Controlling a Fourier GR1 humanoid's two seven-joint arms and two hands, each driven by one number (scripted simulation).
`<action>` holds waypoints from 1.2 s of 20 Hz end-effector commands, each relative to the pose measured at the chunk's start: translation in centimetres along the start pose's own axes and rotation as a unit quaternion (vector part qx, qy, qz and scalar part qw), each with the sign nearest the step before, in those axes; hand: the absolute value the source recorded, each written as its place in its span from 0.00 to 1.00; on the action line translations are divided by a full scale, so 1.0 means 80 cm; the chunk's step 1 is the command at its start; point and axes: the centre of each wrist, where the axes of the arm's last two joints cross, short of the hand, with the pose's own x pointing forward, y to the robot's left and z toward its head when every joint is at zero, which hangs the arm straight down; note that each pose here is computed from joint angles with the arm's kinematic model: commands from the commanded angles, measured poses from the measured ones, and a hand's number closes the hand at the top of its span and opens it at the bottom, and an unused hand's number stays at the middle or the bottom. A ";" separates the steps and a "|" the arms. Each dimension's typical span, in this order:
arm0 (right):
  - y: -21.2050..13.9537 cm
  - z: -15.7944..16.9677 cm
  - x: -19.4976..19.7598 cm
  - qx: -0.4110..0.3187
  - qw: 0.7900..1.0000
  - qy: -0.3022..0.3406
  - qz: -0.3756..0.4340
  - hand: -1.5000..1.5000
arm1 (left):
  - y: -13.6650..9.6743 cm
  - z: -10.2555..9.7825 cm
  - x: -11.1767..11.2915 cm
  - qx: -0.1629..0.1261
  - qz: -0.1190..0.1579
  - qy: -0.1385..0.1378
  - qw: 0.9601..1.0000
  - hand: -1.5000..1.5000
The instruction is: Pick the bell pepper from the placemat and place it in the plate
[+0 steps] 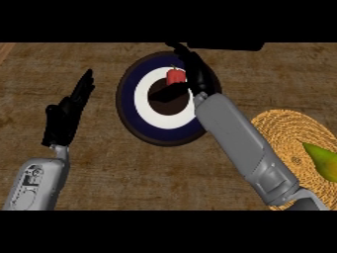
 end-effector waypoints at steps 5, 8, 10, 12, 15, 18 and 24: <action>-0.057 0.002 -0.041 -0.109 0.985 0.021 -0.134 0.00 | 0.011 0.016 -0.010 0.022 0.008 0.022 0.999 0.50; -0.095 0.001 -0.059 -0.142 0.976 0.033 -0.164 0.00 | 0.025 0.010 -0.015 0.027 -0.005 0.018 0.999 0.50; -0.121 0.020 -0.090 -0.148 0.975 0.047 -0.159 0.00 | 0.015 0.018 -0.015 0.035 0.004 0.015 0.999 0.50; -0.136 0.031 -0.114 -0.156 0.973 0.038 -0.164 0.00 | 0.038 0.018 -0.021 0.034 0.004 0.015 0.999 0.50; -0.174 0.058 -0.142 -0.140 0.975 0.043 -0.166 0.00 | 0.012 0.018 -0.023 0.030 0.008 0.020 0.999 0.50; -0.198 0.065 -0.149 -0.125 0.978 0.034 -0.164 0.00 | 0.023 0.022 -0.014 0.026 0.004 0.013 1.000 0.50; -0.243 0.083 -0.210 -0.132 0.978 0.034 -0.157 0.00 | 0.012 0.018 -0.003 0.024 0.006 0.013 1.000 0.50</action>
